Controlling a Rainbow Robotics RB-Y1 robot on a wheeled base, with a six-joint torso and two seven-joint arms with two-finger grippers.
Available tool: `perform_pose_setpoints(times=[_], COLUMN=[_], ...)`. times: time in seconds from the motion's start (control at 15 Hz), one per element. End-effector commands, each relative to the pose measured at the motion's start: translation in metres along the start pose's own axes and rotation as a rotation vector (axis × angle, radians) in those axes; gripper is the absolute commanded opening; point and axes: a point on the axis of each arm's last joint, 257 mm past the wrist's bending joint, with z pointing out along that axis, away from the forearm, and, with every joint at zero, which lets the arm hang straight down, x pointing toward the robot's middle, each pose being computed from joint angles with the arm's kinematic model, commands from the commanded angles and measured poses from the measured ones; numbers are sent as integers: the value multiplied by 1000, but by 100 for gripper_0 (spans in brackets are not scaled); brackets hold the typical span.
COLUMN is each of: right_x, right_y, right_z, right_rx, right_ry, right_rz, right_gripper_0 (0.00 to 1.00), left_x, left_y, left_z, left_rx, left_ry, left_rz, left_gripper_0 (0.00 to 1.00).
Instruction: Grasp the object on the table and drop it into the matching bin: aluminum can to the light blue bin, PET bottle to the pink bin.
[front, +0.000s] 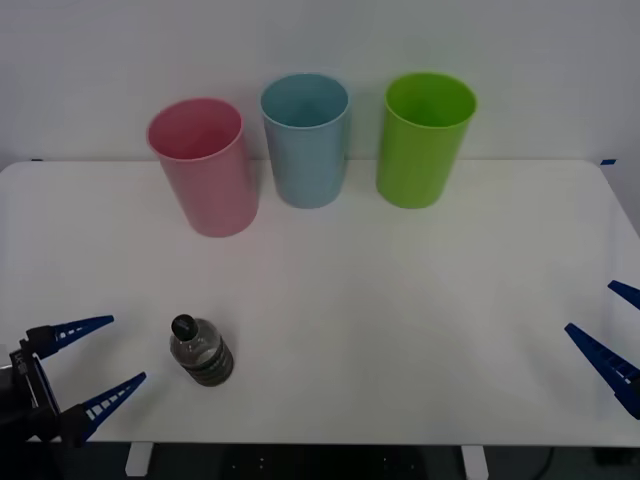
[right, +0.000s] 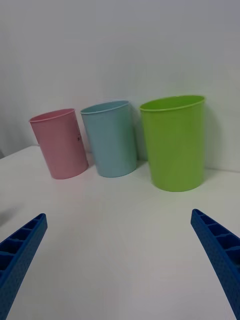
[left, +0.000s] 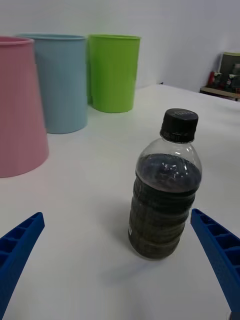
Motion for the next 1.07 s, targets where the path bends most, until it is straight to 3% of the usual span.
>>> perform_pose_setpoints(times=[0.07,0.4,1.07], right_x=[0,0,0], right_y=[0,0,0], right_z=[0,0,0], right_rx=[0,0,0], right_ry=[0,0,0], right_rz=[0,0,0], right_gripper_0=[100,100,100], left_x=[5,15,28], left_y=[-11,-28,-52], left_z=[9,31,78], left_rx=[33,67,53], left_ry=[6,8,-17], left_rz=[0,0,-2], left_gripper_0=[100,100,100])
